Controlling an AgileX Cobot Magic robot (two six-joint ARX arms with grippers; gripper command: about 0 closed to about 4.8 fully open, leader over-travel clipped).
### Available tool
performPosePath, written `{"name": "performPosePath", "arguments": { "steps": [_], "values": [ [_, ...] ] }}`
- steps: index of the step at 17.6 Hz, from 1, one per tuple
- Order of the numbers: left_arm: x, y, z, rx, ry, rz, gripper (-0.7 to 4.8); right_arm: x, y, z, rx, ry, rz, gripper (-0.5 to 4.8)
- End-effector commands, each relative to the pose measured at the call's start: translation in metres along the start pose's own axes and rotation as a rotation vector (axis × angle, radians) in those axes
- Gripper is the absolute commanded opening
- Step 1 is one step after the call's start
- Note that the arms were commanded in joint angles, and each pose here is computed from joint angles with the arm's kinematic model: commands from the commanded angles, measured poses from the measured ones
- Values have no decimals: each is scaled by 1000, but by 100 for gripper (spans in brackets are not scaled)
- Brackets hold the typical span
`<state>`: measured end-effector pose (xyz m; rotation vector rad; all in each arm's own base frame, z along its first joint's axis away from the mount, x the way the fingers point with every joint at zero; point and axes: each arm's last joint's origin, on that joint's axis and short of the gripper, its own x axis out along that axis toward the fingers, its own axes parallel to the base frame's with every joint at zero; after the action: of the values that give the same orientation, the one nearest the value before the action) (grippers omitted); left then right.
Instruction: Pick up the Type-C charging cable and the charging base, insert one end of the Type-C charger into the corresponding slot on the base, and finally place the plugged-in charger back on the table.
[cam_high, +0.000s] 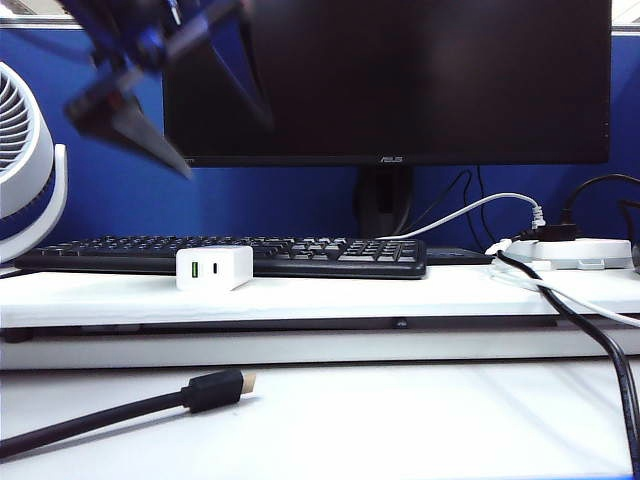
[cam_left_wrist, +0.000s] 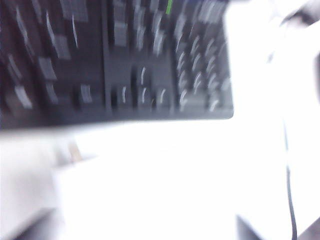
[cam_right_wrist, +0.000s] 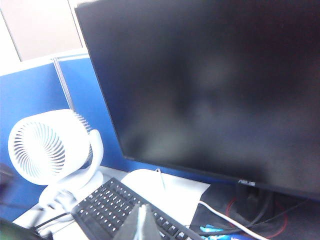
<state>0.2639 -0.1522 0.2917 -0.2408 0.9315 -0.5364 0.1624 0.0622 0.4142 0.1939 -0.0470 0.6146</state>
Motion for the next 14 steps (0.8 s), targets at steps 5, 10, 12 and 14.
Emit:
{"name": "performPosePath", "arguments": {
  "steps": [5, 10, 12, 14],
  "values": [
    [53, 19, -11, -104, 159, 105, 457, 2, 6, 2, 2, -13, 35, -1],
    [68, 24, -14, -106, 181, 144, 457, 2, 6, 2, 2, -13, 35, -1],
    [75, 23, -17, -101, 202, 148, 449, 2, 6, 2, 2, -13, 35, -1],
    [77, 20, -19, -96, 213, 136, 222, 2, 6, 2, 2, -13, 35, -1]
  ]
}}
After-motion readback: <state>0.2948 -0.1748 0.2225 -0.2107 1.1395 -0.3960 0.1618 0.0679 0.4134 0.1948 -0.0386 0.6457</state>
